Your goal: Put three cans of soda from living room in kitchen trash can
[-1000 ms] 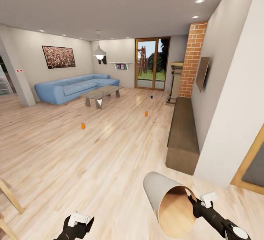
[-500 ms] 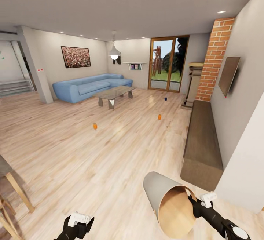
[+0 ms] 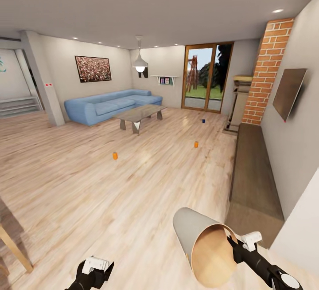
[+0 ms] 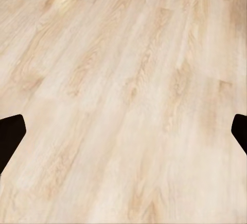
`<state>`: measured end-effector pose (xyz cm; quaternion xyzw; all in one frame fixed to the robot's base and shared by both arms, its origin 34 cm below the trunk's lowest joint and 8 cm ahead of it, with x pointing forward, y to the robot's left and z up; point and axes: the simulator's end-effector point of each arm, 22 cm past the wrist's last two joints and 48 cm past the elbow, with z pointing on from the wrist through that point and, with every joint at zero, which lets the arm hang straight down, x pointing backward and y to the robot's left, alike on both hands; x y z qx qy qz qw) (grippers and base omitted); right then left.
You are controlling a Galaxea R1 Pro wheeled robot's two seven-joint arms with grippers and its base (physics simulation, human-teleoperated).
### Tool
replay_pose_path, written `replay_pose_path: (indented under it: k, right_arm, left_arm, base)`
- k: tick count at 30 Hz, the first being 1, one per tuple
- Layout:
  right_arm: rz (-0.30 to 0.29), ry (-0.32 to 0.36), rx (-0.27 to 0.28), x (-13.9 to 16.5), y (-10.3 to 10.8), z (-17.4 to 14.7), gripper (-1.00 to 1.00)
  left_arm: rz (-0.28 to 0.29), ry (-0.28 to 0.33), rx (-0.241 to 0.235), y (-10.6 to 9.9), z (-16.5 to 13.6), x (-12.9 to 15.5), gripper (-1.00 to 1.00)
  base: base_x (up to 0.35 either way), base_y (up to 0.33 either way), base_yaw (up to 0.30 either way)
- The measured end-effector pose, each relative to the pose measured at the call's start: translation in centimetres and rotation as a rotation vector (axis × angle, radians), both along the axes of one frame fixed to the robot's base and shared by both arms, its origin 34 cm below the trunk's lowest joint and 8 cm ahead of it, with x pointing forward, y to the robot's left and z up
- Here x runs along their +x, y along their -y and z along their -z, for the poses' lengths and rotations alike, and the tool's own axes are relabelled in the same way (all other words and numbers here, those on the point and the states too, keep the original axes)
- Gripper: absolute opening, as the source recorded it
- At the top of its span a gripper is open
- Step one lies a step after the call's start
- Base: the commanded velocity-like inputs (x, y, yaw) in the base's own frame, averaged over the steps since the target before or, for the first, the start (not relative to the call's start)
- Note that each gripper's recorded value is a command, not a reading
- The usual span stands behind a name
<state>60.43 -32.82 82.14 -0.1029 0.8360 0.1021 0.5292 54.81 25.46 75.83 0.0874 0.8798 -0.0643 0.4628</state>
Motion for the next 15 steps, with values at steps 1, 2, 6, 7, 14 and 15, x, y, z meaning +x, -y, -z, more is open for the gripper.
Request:
replay_pose_path:
  k: [1, 2, 6, 7, 14, 15]
  right_arm:
    - [0.001, 0.000, 0.001, 0.00, 0.03, -0.01, -1.00]
    - [0.002, 0.001, 0.001, 0.00, 0.05, -0.01, -1.00]
    - [0.003, 0.001, 0.001, 0.00, 0.07, -0.02, -1.00]
    - [0.003, 0.001, 0.001, 0.00, 0.07, -0.02, -1.00]
    - [0.003, 0.001, 0.001, 0.00, 0.08, -0.02, -1.00]
    - [0.003, 0.001, 0.001, 0.00, 0.08, -0.02, -1.00]
  left_arm:
    - [0.000, 0.000, 0.000, 0.00, 0.00, 0.00, 1.00]
    - [0.000, 0.000, 0.000, -0.01, 0.00, 0.00, 1.00]
    - [0.000, 0.000, 0.000, -0.01, 0.00, 0.00, 1.00]
    - [0.000, 0.000, 0.000, -0.01, 0.00, 0.00, 1.00]
    - [0.000, -0.001, -0.001, 0.00, 0.00, 0.00, 1.00]
    - [0.000, -0.001, -0.001, 0.00, 0.00, 0.00, 1.00]
  base:
    - [0.325, 0.000, 0.000]
    - [0.325, 0.000, 0.000]
    - [0.325, 0.000, 0.000]
    - [0.325, 0.007, 0.000]
    - [0.298, 0.095, 0.000]
    - [0.262, 0.168, 0.000]
